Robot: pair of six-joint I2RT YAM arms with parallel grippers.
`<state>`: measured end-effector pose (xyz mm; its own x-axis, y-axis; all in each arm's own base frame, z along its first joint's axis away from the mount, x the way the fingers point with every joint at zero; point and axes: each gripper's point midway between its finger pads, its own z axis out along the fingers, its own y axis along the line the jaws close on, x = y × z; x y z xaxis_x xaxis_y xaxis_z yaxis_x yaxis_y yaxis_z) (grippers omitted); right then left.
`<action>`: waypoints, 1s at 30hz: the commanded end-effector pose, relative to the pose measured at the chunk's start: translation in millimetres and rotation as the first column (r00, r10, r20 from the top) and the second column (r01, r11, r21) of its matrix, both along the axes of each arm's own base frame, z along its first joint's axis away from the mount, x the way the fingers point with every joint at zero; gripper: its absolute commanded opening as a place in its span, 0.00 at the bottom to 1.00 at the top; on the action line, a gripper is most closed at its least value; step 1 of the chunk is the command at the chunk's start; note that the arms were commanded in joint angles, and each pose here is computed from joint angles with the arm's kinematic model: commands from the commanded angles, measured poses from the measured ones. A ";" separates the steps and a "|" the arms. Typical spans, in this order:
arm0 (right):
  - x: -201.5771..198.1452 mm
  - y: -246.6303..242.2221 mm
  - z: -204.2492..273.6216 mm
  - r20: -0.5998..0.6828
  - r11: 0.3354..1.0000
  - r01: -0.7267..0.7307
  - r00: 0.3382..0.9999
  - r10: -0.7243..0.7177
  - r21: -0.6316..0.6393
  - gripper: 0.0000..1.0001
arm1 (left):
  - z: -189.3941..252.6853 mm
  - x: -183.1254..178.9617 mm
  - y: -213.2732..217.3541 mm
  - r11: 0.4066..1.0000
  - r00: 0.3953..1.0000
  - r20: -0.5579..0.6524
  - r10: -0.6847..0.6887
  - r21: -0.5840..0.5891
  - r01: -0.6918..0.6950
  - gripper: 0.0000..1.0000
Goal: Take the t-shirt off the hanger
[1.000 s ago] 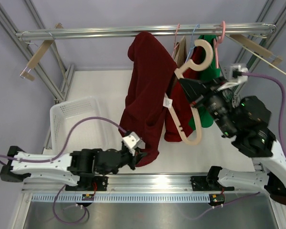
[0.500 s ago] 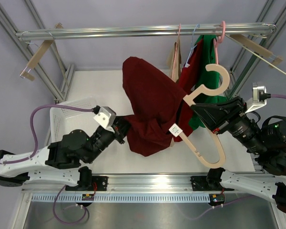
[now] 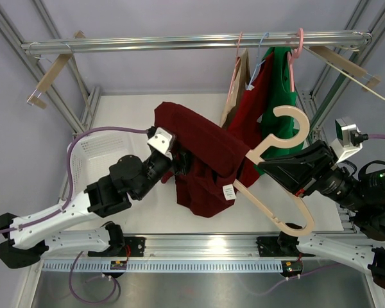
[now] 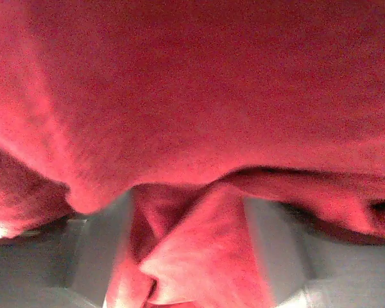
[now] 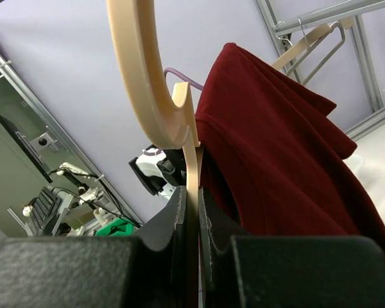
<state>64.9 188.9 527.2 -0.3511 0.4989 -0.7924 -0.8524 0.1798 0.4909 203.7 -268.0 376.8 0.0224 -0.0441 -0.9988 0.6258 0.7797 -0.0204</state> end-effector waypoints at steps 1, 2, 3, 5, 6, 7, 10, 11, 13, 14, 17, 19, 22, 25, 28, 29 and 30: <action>-29.1 -20.8 29.7 0.069 0.990 -0.088 0.994 0.081 0.106 0.00 | 55.7 -3.1 4.2 0.990 0.997 0.082 -0.011 -0.141 0.022 0.33; -27.8 -22.3 27.8 0.065 0.991 -0.078 0.995 0.071 0.106 0.00 | 59.8 -4.5 7.9 0.989 0.997 0.083 -0.007 -0.150 0.020 0.19; -30.0 -27.6 26.7 0.065 0.991 -0.074 0.996 0.067 0.111 0.00 | 62.8 -4.2 12.6 0.988 0.997 0.081 0.006 -0.152 0.006 0.09; -28.5 -33.2 24.5 0.058 0.992 -0.051 0.997 0.044 0.118 0.00 | 71.7 -5.6 24.1 0.985 0.996 0.084 0.027 -0.170 -0.013 0.00; -30.5 -39.3 22.6 0.058 0.992 -0.043 0.998 0.036 0.122 0.00 | 75.7 -7.3 36.4 0.984 0.995 0.083 0.049 -0.178 -0.033 0.00; -29.9 -41.5 20.7 0.053 0.992 -0.034 0.998 0.027 0.120 0.00 | 84.6 -8.9 44.7 0.979 0.994 0.091 0.062 -0.198 -0.043 0.00; -28.7 -47.2 8.1 0.029 0.995 -0.011 1.000 0.008 0.101 0.00 | 108.4 -13.7 68.1 0.972 0.988 0.121 0.096 -0.223 -0.068 0.00; -27.7 -47.7 4.2 0.015 0.995 -0.005 1.000 0.004 0.095 0.00 | 132.9 -17.2 80.9 0.962 0.984 0.136 0.112 -0.264 -0.073 0.00; -26.9 -46.2 -12.1 -0.016 0.998 -0.006 1.000 0.007 0.066 0.00 | 142.7 -14.5 89.1 0.966 0.979 0.139 0.148 -0.234 -0.112 0.00; -23.3 -41.9 -23.9 -0.046 0.999 -0.003 0.999 0.005 0.044 0.00 | 149.0 -12.4 94.3 0.963 0.975 0.138 0.173 -0.232 -0.138 0.00; -21.3 -34.2 -59.3 -0.123 1.000 -0.020 0.992 0.017 -0.023 0.00 | 177.7 -6.2 124.0 0.935 0.944 0.145 0.298 -0.244 -0.258 0.00; -23.9 -38.7 -75.6 -0.158 0.999 -0.023 0.987 0.017 -0.036 0.00 | 206.6 -9.0 152.7 0.904 0.916 0.153 0.370 -0.289 -0.317 0.00; -20.2 -48.5 -93.5 -0.204 0.998 0.020 0.979 -0.031 -0.057 0.00 | 244.8 -18.0 181.4 0.876 0.901 0.161 0.404 -0.351 -0.330 0.00; -20.3 -56.9 -91.3 -0.188 0.997 0.044 0.981 -0.054 -0.055 0.00 | 262.4 -19.6 196.1 0.860 0.882 0.168 0.441 -0.359 -0.362 0.00; -16.6 -51.7 -88.4 -0.176 0.996 0.049 0.982 -0.061 -0.071 0.00 | 261.8 -16.6 202.5 0.851 0.861 0.170 0.480 -0.330 -0.409 0.00; -15.3 -48.8 -89.7 -0.177 0.995 0.047 0.982 -0.061 -0.083 0.00 | 257.8 -14.3 202.5 0.848 0.852 0.172 0.494 -0.312 -0.429 0.00; -11.3 -41.7 -93.5 -0.185 0.993 0.045 0.981 -0.065 -0.108 0.00 | 258.6 -15.9 213.8 0.826 0.837 0.161 0.524 -0.337 -0.452 0.00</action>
<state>47.7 140.6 428.6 -0.4815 0.4502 -0.7520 -0.7331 0.2635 0.6271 182.5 -69.0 638.0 0.3355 -0.2946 -0.8948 0.2785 0.9384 -0.2045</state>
